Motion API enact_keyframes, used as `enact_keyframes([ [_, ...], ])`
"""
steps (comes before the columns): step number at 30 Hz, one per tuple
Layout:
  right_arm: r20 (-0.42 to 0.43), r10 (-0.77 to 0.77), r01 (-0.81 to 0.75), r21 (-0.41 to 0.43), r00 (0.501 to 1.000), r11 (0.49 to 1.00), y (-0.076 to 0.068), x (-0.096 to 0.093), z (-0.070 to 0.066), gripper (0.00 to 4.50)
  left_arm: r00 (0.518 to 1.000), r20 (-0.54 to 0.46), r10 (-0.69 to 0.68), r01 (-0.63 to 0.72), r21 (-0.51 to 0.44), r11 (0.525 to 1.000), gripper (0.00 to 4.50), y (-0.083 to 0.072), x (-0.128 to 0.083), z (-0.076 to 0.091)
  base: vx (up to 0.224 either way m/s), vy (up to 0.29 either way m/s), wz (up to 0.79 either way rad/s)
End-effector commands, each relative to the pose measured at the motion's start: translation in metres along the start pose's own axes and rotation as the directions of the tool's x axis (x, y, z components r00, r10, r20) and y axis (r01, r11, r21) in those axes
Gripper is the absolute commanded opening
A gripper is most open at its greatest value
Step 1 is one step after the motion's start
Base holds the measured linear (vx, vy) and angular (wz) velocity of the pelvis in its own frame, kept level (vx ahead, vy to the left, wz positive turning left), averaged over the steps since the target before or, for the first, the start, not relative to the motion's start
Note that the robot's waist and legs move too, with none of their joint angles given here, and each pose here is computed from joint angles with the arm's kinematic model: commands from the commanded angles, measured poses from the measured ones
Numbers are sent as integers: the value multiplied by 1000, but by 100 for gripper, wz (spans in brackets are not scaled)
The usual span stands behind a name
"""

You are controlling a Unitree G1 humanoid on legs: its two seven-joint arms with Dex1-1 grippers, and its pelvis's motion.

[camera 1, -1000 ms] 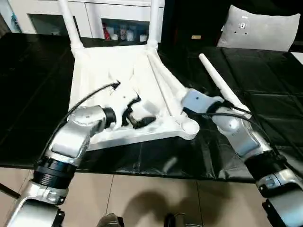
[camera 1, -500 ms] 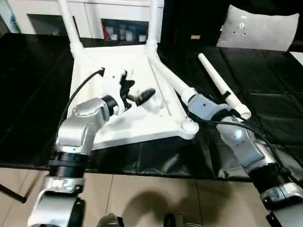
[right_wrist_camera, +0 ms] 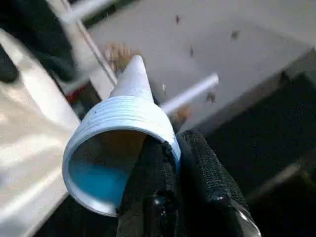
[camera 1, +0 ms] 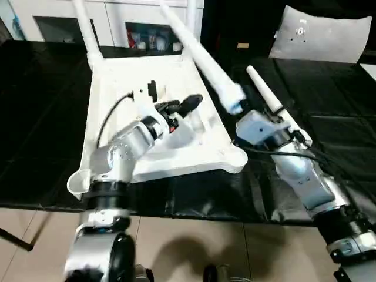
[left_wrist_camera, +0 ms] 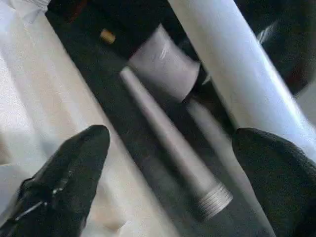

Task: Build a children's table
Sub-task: Pick table leg

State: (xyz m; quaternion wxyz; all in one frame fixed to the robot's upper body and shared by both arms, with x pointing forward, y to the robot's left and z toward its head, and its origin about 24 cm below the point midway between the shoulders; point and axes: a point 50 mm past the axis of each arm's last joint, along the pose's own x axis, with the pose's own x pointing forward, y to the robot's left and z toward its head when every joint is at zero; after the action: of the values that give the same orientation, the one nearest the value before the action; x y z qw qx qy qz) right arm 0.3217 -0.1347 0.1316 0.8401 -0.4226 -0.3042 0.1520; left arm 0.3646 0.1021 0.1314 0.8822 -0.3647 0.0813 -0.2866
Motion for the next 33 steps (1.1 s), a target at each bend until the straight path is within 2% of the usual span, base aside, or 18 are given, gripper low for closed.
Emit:
enact_keyframes([
  [1, 82, -6, 5, 13, 997, 1000, -1, 1, 12, 6, 998, 55, -38, 43, -100, 994, 450, -6, 5, 10, 0, 0, 0],
  [2, 93, 0, -2, 19, 996, 1000, 0, 1, 13, 6, 996, 73, -50, 60, -133, 989, 450, -8, 6, 12, 0, 0, 0],
  [3, 109, 13, -15, 17, 994, 1000, 2, 1, 15, 6, 991, 117, -72, 95, -214, 972, 450, -10, 6, 17, 0, 0, 0],
  [4, 117, 20, -22, 15, 993, 1000, 4, 0, 16, 6, 986, 142, -83, 118, -257, 959, 450, -12, 7, 20, 0, 0, 0],
  [5, 121, 30, -33, 20, 992, 999, 6, 0, 17, 6, 975, 202, -92, 157, -335, 929, 450, -13, 7, 27, 0, 0, 0],
  [6, 132, 39, -44, 32, 990, 999, 9, -1, 19, 6, 955, 279, -95, 214, -434, 875, 450, -13, 6, 37, 0, 0, 0],
  [7, 132, 39, -44, 32, 990, 999, 9, -1, 19, 6, 955, 279, -95, 214, -434, 875, 450, -13, 6, 37, 0, 0, 0],
  [10, 152, 45, -51, 38, 987, 998, 10, -2, 20, 6, 935, 329, -130, 283, -474, 834, 450, -15, 4, 45, 0, 0, 0],
  [14, 157, 57, -64, 39, 986, 997, 11, -2, 21, 6, 937, 320, -144, 285, -455, 843, 450, -16, 4, 45, 0, 0, 0],
  [16, 162, 70, -77, 39, 984, 996, 13, -2, 20, 6, 946, 292, -142, 261, -423, 868, 450, -17, 4, 44, 0, 0, 0],
  [18, 172, 74, -82, 43, 982, 996, 13, -2, 21, 0, 958, 255, -129, 215, -344, 914, 421, -15, 5, 39, 0, 0, 0],
  [20, 174, 76, -85, 40, 982, 996, 13, -2, 21, 0, 962, 242, -122, 198, -319, 927, 414, -14, 6, 37, 0, 0, 0],
  [23, 195, 84, -95, 47, 977, 994, 13, -2, 23, 0, 968, 228, -103, 165, -274, 947, 371, -12, 7, 35, 0, 0, 0],
  [27, 211, 88, -99, 42, 974, 994, 13, -3, 25, 0, 975, 206, -86, 134, -229, 964, 350, -10, 8, 34, 0, 0, 0],
  [28, 208, 90, -100, 38, 974, 994, 14, -3, 25, 0, 975, 205, -85, 132, -226, 965, 350, -10, 8, 33, 0, 0, 0],
  [29, 208, 90, -100, 38, 974, 994, 14, -3, 25, 0, 975, 205, -85, 132, -226, 965, 326, -10, 8, 33, 0, 0, 0],
  [33, 201, 95, -104, 35, 975, 994, 13, -3, 23, 0, 973, 212, -86, 135, -228, 964, 309, -10, 8, 34, 0, 0, 0],
])
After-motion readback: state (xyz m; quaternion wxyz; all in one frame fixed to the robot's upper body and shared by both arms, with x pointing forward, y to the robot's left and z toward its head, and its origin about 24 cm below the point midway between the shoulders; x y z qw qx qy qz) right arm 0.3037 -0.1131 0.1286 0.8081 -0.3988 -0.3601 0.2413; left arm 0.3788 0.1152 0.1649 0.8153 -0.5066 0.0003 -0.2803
